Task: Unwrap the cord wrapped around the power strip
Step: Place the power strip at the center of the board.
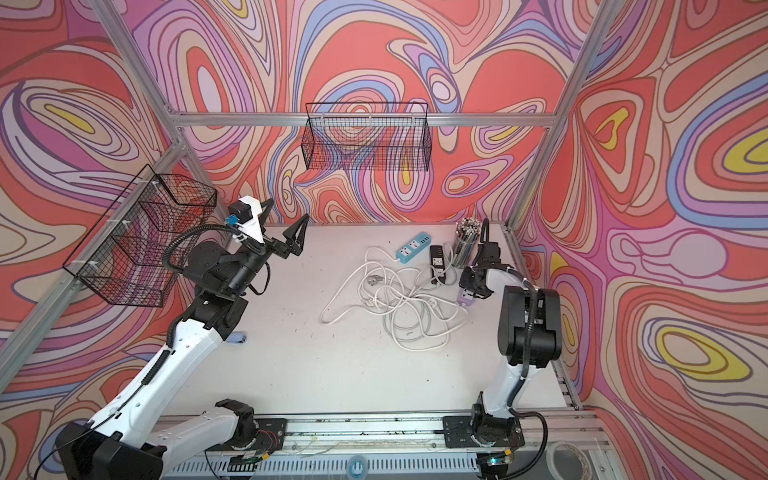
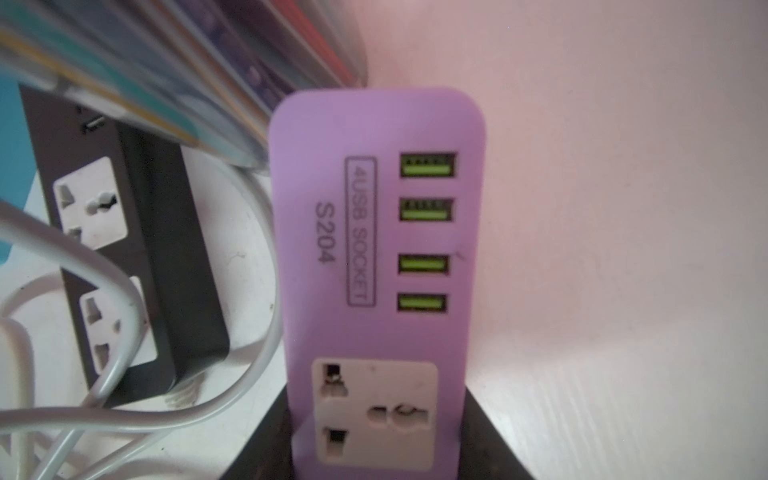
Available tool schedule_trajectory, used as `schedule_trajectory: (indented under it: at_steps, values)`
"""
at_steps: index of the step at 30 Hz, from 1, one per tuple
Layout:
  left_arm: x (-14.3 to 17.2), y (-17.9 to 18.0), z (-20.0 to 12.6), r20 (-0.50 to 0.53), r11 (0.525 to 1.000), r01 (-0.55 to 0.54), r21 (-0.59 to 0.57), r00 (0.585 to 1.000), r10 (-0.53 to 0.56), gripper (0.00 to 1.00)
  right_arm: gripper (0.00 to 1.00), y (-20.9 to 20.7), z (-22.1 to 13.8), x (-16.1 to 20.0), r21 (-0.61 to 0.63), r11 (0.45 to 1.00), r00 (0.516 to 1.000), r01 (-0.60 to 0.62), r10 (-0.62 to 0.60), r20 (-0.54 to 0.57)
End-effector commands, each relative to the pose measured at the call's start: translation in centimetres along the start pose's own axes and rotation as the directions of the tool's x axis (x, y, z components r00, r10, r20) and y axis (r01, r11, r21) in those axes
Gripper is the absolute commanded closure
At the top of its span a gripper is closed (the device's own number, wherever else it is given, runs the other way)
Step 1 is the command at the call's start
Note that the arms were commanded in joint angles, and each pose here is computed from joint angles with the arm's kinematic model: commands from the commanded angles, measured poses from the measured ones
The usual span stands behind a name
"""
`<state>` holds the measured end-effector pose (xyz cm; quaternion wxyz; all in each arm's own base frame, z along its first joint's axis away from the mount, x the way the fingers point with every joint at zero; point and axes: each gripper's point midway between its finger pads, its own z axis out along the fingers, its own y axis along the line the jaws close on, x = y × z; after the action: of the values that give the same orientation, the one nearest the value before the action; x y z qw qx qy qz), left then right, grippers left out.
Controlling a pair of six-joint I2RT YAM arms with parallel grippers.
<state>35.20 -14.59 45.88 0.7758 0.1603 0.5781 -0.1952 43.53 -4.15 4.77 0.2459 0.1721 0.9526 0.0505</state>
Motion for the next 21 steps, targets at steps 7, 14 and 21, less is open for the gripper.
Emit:
schedule_trajectory:
  at_steps: [7, 14, 21]
  values:
    - [-1.3, -0.1, -0.5, 0.047, 1.000, 0.000, 0.011, 0.999, 0.000, 0.00, 0.79, 2.1, 2.2, 2.8, -0.013, 0.999, 0.996, 0.031, -0.032, -0.085]
    - [-1.4, 0.0, -0.6, 0.051, 1.000, 0.000, 0.011, 0.999, 0.000, 0.00, 0.71, 1.8, 1.9, 2.7, 0.009, 0.999, 0.996, 0.045, -0.044, -0.082]
    - [-1.5, -0.1, -0.7, 0.055, 1.000, -0.001, 0.012, 0.998, 0.001, 0.00, 0.66, 0.5, 1.9, 3.2, 0.056, 0.997, 0.995, 0.045, -0.040, -0.093]
